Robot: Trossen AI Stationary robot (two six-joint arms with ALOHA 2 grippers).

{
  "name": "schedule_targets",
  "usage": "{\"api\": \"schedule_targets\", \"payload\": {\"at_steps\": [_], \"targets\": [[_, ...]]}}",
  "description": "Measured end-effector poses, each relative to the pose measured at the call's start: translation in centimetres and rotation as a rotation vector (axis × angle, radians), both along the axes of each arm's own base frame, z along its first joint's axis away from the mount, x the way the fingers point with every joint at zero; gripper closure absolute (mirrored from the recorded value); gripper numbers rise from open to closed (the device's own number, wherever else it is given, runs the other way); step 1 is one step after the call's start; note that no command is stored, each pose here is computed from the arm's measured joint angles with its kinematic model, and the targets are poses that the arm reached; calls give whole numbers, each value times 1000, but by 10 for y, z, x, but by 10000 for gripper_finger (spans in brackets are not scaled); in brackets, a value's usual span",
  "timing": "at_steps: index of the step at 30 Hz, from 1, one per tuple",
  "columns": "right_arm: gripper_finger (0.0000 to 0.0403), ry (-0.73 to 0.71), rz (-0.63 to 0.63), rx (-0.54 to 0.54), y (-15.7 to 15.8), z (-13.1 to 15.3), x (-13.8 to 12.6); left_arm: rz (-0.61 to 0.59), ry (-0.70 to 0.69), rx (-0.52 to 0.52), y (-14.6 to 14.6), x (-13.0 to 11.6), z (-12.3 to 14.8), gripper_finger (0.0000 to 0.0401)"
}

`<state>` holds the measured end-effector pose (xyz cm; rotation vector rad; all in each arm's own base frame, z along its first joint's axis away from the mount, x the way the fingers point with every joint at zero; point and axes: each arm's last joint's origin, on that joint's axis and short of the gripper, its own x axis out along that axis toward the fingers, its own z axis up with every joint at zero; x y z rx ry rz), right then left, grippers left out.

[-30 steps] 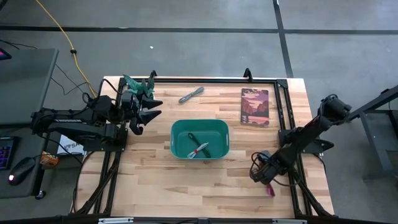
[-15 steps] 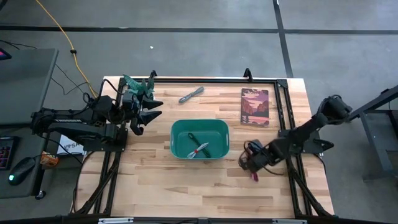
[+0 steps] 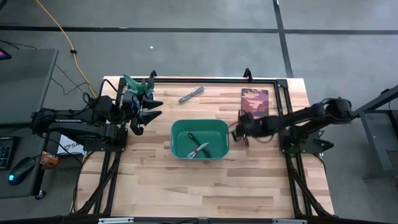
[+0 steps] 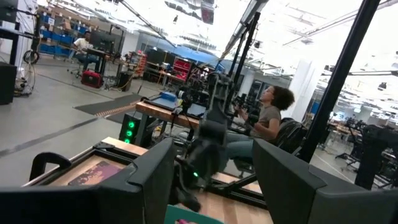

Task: Pick and place USB-C Cables
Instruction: Put the pink charger cable into the green bin

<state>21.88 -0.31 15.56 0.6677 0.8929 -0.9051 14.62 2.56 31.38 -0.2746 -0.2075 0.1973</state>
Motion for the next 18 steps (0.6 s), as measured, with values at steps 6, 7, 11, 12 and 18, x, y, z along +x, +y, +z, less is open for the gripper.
{"api": "schedule_targets", "payload": {"at_steps": [6, 7, 11, 12, 18], "targets": [[403, -220, 37, -158, -34, 45, -6, 0, 0, 0, 0, 0, 0, 204], [403, -269, 41, -188, -38, 55, -9, 0, 0, 0, 0, 0, 0, 204], [403, -487, 111, -305, -49, 95, -25, 0, 2, 0, 0, 0, 0, 204], [403, -551, 137, -333, -49, 106, -29, 0, 2, 0, 0, 0, 0, 204], [403, -882, 313, -407, -40, 151, -56, 0, 2, 0, 0, 0, 0, 204]]}}
